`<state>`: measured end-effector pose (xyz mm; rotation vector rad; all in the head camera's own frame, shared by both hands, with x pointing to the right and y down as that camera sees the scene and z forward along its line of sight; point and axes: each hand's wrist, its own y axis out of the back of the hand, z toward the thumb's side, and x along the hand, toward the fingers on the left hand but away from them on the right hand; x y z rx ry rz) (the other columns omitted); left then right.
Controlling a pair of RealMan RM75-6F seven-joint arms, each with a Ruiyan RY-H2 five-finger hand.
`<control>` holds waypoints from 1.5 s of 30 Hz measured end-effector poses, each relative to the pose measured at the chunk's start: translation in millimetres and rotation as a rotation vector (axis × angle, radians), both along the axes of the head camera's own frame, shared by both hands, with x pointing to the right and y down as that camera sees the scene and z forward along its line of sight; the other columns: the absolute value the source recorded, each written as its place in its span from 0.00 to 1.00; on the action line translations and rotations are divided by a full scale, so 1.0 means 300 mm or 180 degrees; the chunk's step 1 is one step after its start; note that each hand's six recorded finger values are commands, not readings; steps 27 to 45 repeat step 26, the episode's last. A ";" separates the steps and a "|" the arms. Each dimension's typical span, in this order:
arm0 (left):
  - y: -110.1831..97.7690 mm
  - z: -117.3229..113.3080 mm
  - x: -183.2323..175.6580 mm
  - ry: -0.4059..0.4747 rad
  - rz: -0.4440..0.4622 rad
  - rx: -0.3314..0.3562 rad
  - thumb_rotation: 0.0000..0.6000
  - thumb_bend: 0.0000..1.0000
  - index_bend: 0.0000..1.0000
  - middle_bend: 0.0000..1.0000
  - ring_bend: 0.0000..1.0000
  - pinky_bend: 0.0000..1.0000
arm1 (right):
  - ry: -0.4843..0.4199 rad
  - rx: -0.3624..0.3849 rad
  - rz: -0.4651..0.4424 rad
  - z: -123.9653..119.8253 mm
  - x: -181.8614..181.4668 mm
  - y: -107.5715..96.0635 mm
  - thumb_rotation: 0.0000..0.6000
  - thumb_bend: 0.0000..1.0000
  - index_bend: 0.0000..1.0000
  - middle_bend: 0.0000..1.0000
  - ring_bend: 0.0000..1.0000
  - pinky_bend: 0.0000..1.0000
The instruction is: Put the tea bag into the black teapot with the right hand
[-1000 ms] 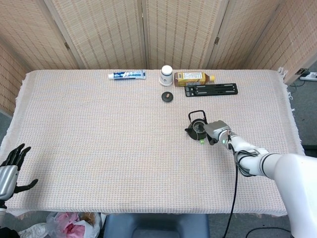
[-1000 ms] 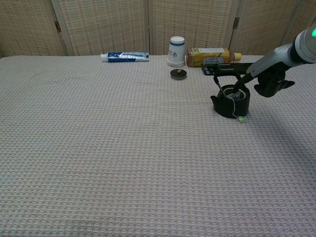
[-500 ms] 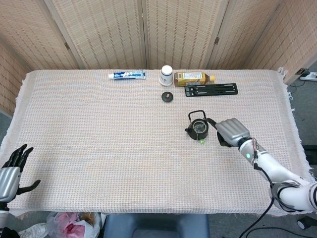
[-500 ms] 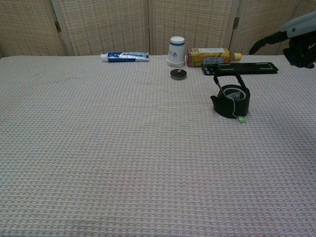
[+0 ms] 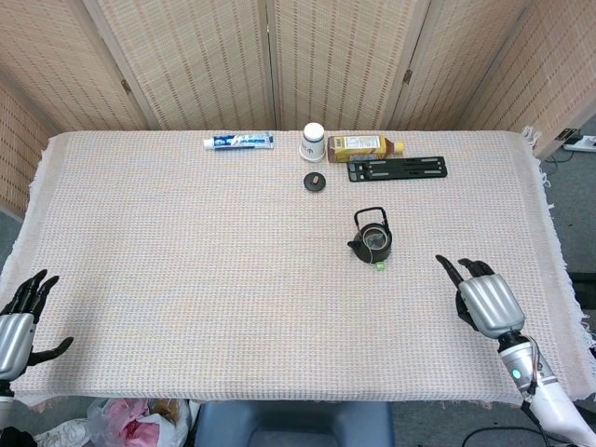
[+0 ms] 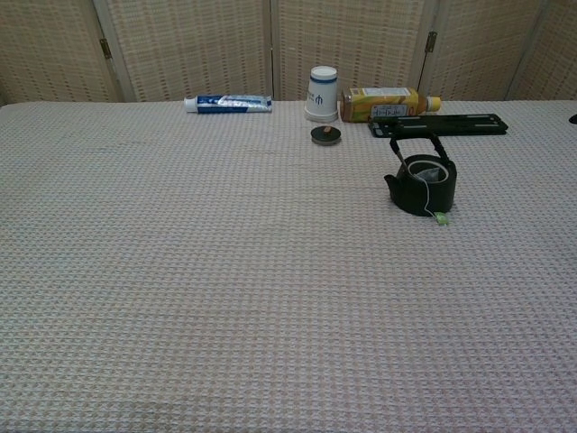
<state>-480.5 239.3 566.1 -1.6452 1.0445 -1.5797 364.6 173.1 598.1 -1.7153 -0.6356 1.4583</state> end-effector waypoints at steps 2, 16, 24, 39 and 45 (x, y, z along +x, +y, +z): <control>0.000 0.002 0.001 -0.0007 0.0001 0.0001 1.00 0.24 0.00 0.00 0.01 0.29 | -0.0028 0.0107 0.0035 0.003 0.020 0.014 1.00 0.40 0.00 0.06 0.10 0.16; 0.015 -0.026 0.045 0.0021 0.0148 0.0156 1.00 0.24 0.00 0.00 0.01 0.29 | -0.0135 0.0206 0.0273 0.006 0.106 0.044 1.00 0.29 0.00 0.00 0.01 0.06; 0.043 -0.037 0.046 -0.0030 0.0233 0.0151 1.00 0.24 0.00 0.00 0.01 0.29 | -0.0139 0.0301 0.0277 -0.053 0.107 0.092 1.00 0.29 0.00 0.00 0.00 0.04; 0.046 -0.037 0.044 -0.0044 0.0221 0.0144 1.00 0.24 0.00 0.00 0.01 0.29 | -0.0156 0.0329 0.0273 -0.060 0.102 0.088 1.00 0.29 0.00 0.00 0.00 0.04; 0.046 -0.037 0.044 -0.0044 0.0221 0.0144 1.00 0.24 0.00 0.00 0.01 0.29 | -0.0156 0.0329 0.0273 -0.060 0.102 0.088 1.00 0.29 0.00 0.00 0.00 0.04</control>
